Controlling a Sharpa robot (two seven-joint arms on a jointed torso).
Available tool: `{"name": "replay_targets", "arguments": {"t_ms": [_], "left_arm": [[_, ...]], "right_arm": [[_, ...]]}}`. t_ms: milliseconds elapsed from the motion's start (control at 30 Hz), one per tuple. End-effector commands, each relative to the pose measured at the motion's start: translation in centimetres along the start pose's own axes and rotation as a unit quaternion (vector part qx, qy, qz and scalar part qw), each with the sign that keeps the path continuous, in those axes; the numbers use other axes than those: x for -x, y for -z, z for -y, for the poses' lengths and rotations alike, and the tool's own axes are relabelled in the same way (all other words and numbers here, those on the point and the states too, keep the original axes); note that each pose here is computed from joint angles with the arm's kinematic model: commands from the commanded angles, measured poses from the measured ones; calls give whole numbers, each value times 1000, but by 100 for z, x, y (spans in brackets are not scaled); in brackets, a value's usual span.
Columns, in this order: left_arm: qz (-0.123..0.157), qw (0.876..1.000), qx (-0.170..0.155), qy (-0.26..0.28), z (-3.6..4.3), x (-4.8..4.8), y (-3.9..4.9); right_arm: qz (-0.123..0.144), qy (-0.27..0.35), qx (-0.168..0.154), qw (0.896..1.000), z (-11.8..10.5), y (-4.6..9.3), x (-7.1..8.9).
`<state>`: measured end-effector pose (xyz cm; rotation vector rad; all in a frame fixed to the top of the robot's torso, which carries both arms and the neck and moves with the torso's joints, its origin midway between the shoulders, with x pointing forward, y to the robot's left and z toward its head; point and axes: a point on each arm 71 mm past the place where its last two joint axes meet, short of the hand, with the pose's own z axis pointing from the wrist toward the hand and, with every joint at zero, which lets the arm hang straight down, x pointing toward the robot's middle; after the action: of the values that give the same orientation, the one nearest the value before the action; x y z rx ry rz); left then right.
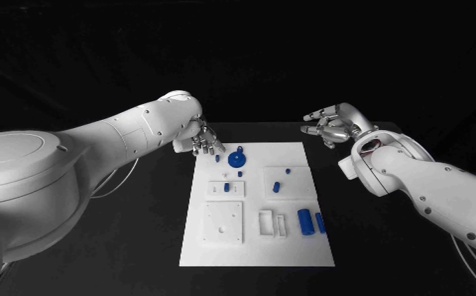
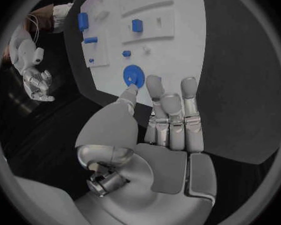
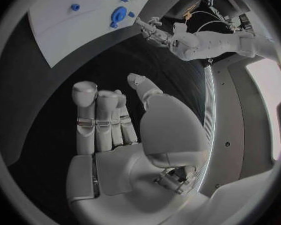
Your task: Assemble the parts on the task board
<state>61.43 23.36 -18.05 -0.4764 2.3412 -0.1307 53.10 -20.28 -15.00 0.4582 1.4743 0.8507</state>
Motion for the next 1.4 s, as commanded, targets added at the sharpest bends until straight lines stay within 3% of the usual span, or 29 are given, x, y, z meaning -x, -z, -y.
{"name": "replay_targets", "arguments": {"t_ms": [33, 467, 1400], "left_arm": [[-20, 1000, -5, -17, 13, -48, -25], [-22, 1000, 2, -12, -31, -124, -107], [-7, 1000, -3, 15, -70, -127, -156]], "right_arm": [[0, 4, 7, 1000, -34, 4, -3], [-1, 4, 12, 1000, -78, 3, -11], [-3, 5, 14, 1000, -94, -4, -27]]}}
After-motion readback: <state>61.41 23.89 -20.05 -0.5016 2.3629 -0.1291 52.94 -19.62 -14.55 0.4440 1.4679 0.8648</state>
